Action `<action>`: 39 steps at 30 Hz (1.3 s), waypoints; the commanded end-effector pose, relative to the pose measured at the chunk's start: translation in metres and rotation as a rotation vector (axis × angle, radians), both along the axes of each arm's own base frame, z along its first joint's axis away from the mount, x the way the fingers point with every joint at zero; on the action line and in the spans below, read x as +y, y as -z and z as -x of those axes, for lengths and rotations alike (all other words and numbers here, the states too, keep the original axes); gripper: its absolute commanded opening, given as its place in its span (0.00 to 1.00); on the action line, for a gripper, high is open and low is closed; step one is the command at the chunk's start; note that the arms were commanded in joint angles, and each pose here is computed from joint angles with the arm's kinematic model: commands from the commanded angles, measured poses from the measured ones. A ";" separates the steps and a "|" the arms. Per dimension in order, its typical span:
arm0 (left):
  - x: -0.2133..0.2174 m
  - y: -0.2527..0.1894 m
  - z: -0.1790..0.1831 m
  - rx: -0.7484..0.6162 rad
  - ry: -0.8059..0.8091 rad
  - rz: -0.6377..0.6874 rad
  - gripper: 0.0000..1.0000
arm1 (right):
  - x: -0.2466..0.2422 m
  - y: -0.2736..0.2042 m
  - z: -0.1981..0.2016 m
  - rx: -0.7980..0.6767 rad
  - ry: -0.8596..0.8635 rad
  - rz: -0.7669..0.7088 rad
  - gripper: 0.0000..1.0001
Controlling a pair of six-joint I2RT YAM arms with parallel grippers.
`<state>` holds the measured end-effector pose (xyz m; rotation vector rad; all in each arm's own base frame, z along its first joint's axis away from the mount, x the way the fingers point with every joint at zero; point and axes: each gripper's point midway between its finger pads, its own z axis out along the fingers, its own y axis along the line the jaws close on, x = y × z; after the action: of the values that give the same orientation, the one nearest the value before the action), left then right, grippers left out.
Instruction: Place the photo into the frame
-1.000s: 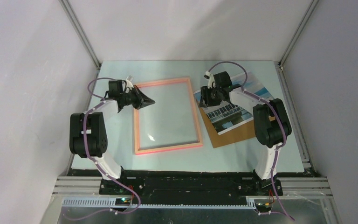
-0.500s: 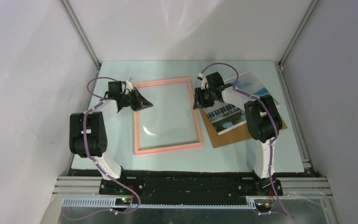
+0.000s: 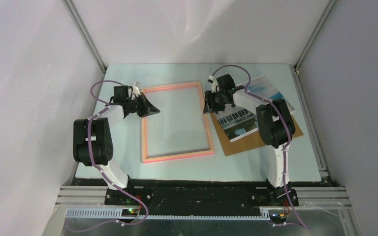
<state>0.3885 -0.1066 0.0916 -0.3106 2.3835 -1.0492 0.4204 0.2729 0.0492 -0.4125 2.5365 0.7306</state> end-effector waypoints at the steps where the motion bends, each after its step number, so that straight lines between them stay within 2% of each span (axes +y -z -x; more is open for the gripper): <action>1: 0.007 -0.002 -0.008 -0.050 0.002 -0.044 0.00 | 0.008 -0.001 -0.003 0.003 -0.016 -0.013 0.50; 39: 0.015 0.008 -0.016 -0.079 0.038 -0.116 0.00 | 0.020 -0.003 -0.002 0.052 -0.049 -0.096 0.48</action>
<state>0.3907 -0.0994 0.0764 -0.2397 2.4092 -0.9743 0.4112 0.2865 0.0413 -0.4403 2.5706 0.8397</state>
